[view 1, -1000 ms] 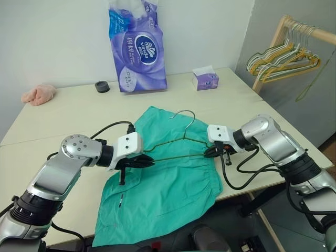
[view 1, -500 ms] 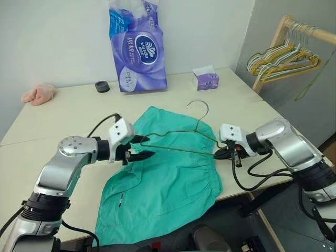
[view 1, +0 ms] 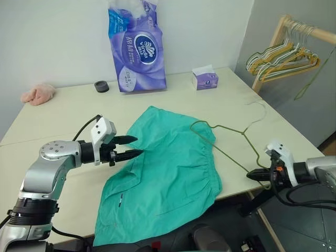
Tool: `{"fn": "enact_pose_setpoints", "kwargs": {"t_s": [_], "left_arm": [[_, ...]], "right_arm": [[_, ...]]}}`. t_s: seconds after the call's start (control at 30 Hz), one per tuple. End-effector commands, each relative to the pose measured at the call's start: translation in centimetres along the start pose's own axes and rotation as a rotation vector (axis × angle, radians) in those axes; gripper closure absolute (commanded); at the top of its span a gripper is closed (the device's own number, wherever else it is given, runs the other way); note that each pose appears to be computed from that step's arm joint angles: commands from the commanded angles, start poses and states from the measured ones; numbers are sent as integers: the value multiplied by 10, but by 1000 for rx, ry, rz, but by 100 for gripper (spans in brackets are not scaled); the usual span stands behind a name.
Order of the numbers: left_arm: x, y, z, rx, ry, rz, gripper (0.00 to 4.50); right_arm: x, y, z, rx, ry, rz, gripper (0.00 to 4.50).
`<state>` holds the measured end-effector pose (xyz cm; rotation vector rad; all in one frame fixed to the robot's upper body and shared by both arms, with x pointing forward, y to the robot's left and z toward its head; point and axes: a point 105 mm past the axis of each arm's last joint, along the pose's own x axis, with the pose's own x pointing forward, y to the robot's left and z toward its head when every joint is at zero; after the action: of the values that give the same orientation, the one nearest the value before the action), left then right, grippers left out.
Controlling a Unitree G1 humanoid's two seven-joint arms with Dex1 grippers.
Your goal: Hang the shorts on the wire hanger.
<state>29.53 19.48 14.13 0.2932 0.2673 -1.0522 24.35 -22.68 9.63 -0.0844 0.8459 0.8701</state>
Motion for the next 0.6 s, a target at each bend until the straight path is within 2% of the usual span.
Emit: {"fn": "enact_pose_setpoints", "kwargs": {"t_s": [0.03,0.23,0.43,0.6], "left_arm": [[0,-6,13,61,-5,-42,167],[5,-19,15,75,-6,-130,167],[10,-24,18,103,-16,-152,167],[19,-14,25,146,-45,-75,167]], "right_arm": [[-17,5,-19,104,10,-20,450],[-28,6,-52,266,68,-30,450],[-23,12,-56,336,61,1,450],[-7,14,-52,392,41,35,450]]}}
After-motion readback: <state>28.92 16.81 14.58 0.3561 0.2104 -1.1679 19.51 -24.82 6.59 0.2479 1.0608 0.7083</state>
